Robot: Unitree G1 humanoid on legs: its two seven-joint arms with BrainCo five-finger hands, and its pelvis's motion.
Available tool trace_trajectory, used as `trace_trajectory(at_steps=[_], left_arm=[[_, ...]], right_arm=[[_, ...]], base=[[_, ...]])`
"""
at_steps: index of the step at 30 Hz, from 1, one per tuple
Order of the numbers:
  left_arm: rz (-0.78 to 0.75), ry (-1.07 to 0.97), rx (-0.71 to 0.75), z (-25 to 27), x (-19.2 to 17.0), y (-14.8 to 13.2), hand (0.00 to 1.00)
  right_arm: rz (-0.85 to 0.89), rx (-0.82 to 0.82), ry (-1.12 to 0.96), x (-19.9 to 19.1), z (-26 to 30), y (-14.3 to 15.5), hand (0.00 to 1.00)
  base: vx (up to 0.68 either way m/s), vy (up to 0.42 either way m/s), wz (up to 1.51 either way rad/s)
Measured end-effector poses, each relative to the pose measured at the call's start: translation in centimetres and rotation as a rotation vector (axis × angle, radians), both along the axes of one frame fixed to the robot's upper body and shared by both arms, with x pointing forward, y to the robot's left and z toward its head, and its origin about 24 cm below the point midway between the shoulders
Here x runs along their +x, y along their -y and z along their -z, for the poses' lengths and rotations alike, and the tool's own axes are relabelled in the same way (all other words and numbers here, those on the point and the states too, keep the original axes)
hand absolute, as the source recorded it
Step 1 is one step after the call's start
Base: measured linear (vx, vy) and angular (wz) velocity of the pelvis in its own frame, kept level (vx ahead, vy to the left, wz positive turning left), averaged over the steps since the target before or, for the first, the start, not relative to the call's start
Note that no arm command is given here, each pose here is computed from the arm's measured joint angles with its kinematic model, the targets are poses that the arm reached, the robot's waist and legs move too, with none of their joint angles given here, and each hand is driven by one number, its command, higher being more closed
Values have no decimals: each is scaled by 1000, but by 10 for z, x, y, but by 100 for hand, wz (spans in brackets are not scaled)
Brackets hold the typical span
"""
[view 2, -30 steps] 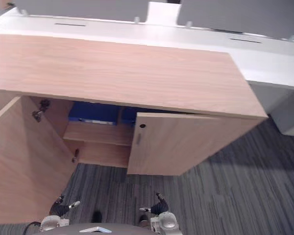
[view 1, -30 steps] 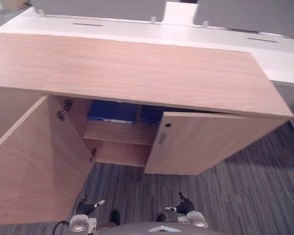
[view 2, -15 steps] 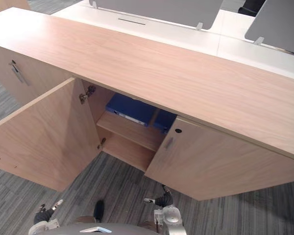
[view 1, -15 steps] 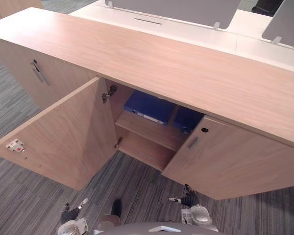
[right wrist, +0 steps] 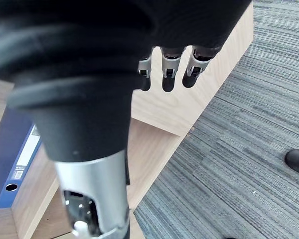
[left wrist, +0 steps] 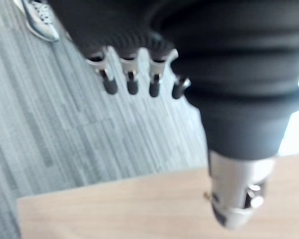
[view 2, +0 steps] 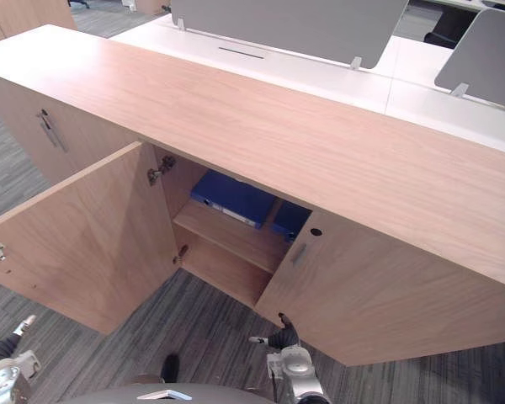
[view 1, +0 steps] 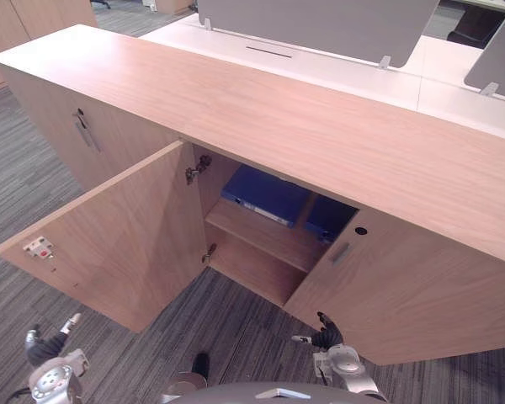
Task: Walk over to the cabinet, pick up the folder, carry it to the office cabinet, place the folder inside the office cabinet, then close the office cabinet door
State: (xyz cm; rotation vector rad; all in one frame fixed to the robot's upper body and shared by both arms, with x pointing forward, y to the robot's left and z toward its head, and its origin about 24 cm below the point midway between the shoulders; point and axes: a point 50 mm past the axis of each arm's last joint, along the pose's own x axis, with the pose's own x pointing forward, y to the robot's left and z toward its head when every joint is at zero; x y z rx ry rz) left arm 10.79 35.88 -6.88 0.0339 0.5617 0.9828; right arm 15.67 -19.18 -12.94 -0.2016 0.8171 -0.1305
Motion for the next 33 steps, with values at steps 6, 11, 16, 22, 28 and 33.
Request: trace_trajectory(at_steps=[6,11,16,22,28,33], left_arm=[[52,136,143,-42,22,-21,0],[86,192,183,-55,32,-20,0],[159,236,202,-64,47,-10,0],[224,265,219,-71,60,-4,0],[267,295,244,-82,68,-4,0],[330,266,277,-85,73,-2,0]], right_arm=[[6,8,3,1,0,0,0],[-8,10,1,0,0,-2,0],[-8,11,0,0,0,-2,0],[-1,11,0,0,0,-1,0],[1,12,-7,-3,1,0,0],[1,12,-11,-5,2,0,0]], base=[[-56,-29,17],[-23,-19,3],[-2,-38,-1],[-1,-39,-2],[-6,-27,-2],[0,-29,-8]])
